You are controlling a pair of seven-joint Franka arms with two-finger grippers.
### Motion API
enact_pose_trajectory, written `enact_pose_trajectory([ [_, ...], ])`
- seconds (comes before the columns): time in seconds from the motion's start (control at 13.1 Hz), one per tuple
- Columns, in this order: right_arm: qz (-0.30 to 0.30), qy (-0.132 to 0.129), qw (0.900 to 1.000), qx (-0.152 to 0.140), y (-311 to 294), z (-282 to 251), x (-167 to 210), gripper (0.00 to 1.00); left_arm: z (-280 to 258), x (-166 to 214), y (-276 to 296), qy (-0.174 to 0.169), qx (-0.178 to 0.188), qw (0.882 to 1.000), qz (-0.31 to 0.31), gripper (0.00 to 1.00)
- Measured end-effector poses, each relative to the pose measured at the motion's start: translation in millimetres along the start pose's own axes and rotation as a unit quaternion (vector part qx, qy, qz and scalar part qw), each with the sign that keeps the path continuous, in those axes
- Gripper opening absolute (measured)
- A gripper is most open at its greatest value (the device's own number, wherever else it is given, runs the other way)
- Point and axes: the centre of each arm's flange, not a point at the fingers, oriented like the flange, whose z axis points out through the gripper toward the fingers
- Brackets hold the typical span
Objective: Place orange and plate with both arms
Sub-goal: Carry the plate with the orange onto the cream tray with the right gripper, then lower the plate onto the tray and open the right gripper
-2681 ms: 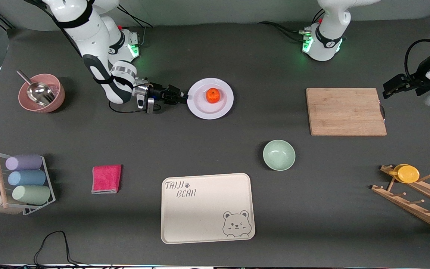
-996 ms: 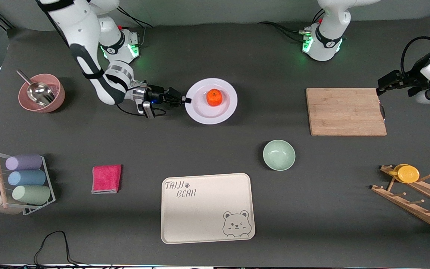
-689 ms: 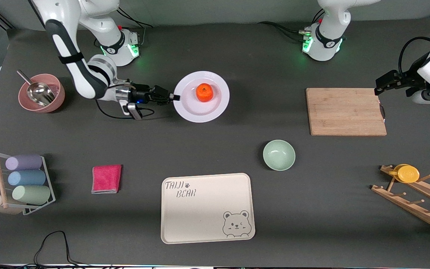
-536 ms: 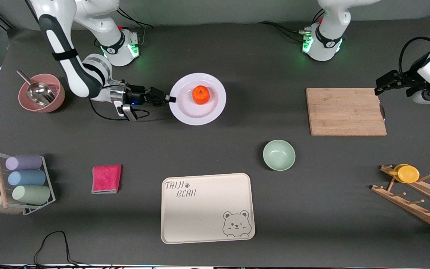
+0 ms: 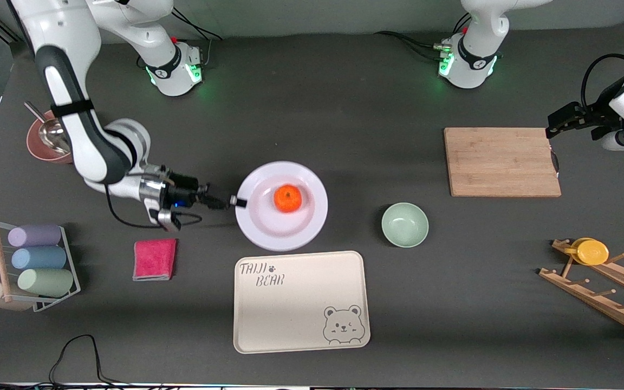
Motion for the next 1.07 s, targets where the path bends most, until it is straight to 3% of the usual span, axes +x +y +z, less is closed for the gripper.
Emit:
enact_pose_trajectory([
  [0.31,0.007,0.027,1.0,0.006,21,37,84,0.04,-10,-5,-14,0.012,0.023,1.0,-0.008,1.0],
  [0.54,0.005,0.039,0.999,0.019,24,61,127,0.04,-16,-10,-29,0.018,0.022,0.999,-0.021,1.0],
  [0.77,0.008,0.043,0.999,0.019,57,74,143,0.04,-12,-10,-30,0.014,0.024,0.999,-0.021,1.0],
  [1.07,0.011,0.047,0.999,-0.012,118,90,138,0.04,-3,-10,-30,0.007,0.024,0.999,-0.021,1.0],
])
